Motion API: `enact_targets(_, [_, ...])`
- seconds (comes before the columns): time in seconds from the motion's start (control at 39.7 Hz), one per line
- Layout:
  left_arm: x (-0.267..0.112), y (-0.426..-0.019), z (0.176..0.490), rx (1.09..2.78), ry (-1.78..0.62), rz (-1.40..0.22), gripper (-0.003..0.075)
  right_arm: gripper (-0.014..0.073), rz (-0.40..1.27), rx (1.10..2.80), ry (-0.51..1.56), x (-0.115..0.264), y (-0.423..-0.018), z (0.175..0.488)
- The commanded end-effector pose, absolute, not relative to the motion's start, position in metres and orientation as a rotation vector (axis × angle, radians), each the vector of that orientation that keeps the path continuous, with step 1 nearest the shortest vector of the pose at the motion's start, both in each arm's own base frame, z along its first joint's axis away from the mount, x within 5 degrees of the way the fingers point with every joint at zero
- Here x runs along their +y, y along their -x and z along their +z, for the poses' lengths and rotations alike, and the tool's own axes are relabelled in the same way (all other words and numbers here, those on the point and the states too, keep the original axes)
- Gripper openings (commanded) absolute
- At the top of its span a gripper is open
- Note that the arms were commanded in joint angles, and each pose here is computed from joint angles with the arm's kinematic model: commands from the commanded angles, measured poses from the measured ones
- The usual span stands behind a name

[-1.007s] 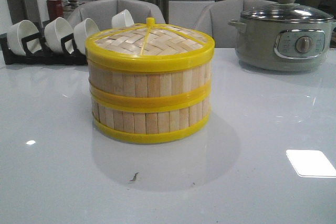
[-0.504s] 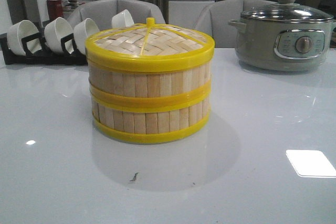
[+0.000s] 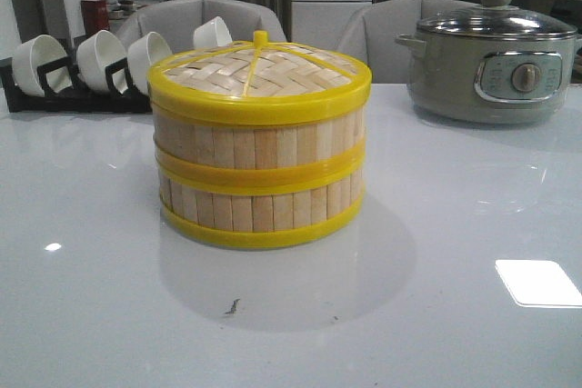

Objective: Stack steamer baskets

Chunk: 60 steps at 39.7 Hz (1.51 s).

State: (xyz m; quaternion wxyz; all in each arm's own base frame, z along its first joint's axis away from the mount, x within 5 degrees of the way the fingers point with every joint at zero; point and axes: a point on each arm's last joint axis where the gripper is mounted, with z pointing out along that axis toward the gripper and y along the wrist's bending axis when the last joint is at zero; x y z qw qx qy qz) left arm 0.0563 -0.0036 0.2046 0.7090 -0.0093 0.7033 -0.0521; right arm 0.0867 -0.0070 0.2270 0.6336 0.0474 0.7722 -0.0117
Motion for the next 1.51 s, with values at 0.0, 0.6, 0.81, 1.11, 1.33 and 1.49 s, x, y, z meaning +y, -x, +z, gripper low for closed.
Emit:
enact_targets(0.0, [-0.0030,-0.0546,0.2119,1.471,0.007,-0.097,0.0085,0.0027,-0.026,1.655,-0.091,-0.0064,-0.0891,0.2446])
enact_targets(0.6, [-0.0030,-0.0547,0.2113,1.477,-0.006,-0.083,0.0085,0.0027,-0.026,1.655,-0.091,-0.0064,-0.0891,0.2446])
enact_targets(0.81, [-0.0030,-0.0548,0.2112,1.479,-0.006,-0.083,0.0085,0.0027,-0.026,1.655,-0.091,-0.0064,-0.0891,0.2446])
enact_targets(1.11, [-0.0030,-0.0548,0.2112,1.479,-0.006,-0.083,0.0085,0.0027,-0.026,1.655,-0.091,-0.0064,-0.0891,0.2446])
enact_targets(1.33, [-0.0030,-0.0548,0.2112,1.479,-0.006,-0.083,0.0085,0.0027,-0.026,1.655,-0.091,-0.0064,-0.0891,0.2446])
enact_targets(1.49, [-0.0030,-0.0548,0.2112,1.479,-0.006,-0.083,0.0085,0.0027,-0.032,1.656,-0.085,-0.0064,-0.0891,0.2446])
